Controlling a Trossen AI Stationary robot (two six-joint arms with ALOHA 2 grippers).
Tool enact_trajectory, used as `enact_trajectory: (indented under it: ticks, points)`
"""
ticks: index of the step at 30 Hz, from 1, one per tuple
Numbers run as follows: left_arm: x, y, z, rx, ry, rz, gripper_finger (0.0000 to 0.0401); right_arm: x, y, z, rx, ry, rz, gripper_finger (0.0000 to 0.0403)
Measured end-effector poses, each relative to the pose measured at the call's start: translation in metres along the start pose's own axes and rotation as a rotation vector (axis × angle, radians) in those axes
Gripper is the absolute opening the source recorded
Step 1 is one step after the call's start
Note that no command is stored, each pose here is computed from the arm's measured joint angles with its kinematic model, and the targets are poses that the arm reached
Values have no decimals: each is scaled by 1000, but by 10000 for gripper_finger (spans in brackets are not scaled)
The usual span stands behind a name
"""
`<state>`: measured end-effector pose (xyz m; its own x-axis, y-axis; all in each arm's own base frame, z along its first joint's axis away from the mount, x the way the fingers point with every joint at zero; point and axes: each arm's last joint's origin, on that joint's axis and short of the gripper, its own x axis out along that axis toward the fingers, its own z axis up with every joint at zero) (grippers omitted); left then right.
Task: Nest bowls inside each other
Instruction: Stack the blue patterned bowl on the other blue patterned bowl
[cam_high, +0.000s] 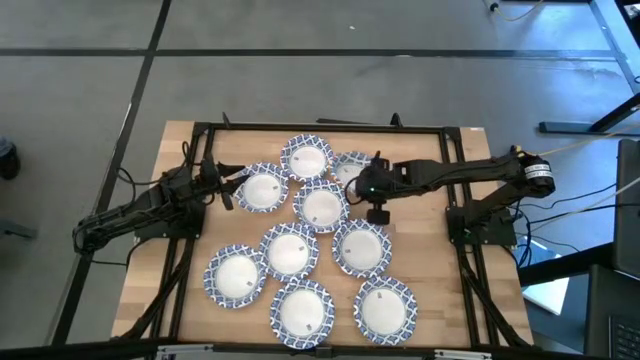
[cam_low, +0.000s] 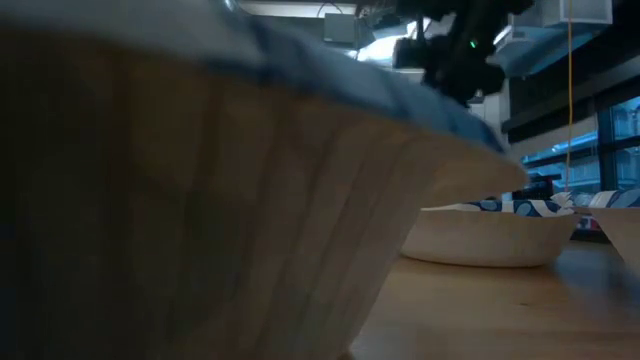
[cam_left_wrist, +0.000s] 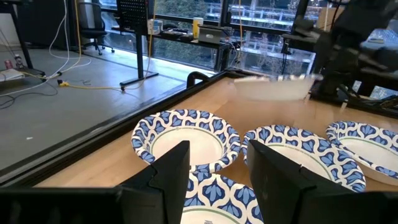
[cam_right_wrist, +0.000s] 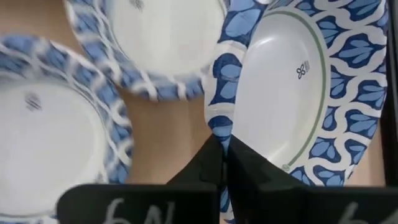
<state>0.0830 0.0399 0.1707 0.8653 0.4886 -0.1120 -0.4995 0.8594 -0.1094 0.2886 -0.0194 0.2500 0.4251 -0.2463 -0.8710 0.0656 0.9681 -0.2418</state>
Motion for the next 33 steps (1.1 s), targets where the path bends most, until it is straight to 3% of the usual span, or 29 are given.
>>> enact_trajectory:
  ticks: [8, 20, 26, 33]
  points:
    - [0, 0, 0, 0, 0, 0, 154, -3, 22, 30, -40, -116, 106, 9]
    - [0, 0, 0, 0, 0, 0, 154, 54, 66, 62, -186, -8, 165, 9]
    - [0, 0, 0, 0, 0, 0, 154, 78, 73, 65, -197, 42, 172, 31]
    - [0, 0, 0, 0, 0, 0, 154, 82, 74, 64, -221, 49, 195, 46]
